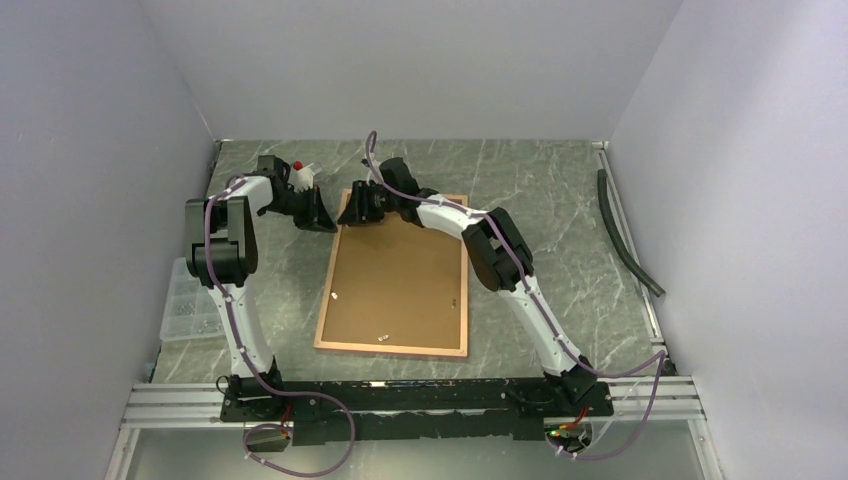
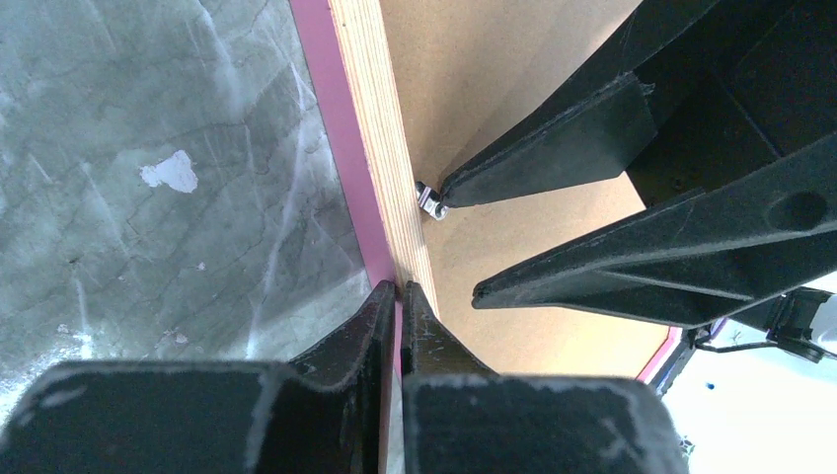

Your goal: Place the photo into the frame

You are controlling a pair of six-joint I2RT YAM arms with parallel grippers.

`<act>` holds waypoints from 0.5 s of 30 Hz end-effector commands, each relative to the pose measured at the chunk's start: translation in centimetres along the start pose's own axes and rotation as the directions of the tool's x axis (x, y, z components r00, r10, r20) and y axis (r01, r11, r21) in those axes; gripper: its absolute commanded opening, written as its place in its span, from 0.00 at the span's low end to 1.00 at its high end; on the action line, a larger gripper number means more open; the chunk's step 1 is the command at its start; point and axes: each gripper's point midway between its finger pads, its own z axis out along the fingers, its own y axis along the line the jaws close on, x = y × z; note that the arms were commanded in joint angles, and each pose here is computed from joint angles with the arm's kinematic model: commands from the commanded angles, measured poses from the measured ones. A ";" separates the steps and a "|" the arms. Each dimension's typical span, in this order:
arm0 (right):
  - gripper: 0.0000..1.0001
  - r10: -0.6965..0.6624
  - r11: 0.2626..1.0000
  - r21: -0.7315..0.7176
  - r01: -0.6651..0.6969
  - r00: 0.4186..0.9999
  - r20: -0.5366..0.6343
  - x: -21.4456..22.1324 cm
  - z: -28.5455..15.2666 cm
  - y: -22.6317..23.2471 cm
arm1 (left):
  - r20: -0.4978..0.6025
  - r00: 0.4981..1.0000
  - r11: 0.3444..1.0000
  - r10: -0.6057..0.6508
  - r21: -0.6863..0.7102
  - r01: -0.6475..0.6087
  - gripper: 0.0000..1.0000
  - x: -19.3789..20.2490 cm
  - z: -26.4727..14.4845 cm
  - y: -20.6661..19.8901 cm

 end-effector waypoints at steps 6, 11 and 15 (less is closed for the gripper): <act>0.41 -0.080 0.988 -0.143 0.062 0.989 -0.123 3.9 1.9 2.5 | -0.049 0.999 1.000 -0.009 -0.018 0.008 0.07 1.8 1.2 0.5; 0.41 -0.119 0.975 -0.202 0.088 0.982 -0.147 4.4 2.4 3.7 | -0.051 0.999 1.000 -0.011 -0.017 0.010 0.07 1.8 1.3 0.6; 0.40 -0.133 0.970 -0.223 0.096 0.979 -0.158 4.8 2.7 3.9 | -0.055 0.998 1.000 -0.014 -0.016 0.014 0.07 2.0 1.4 0.7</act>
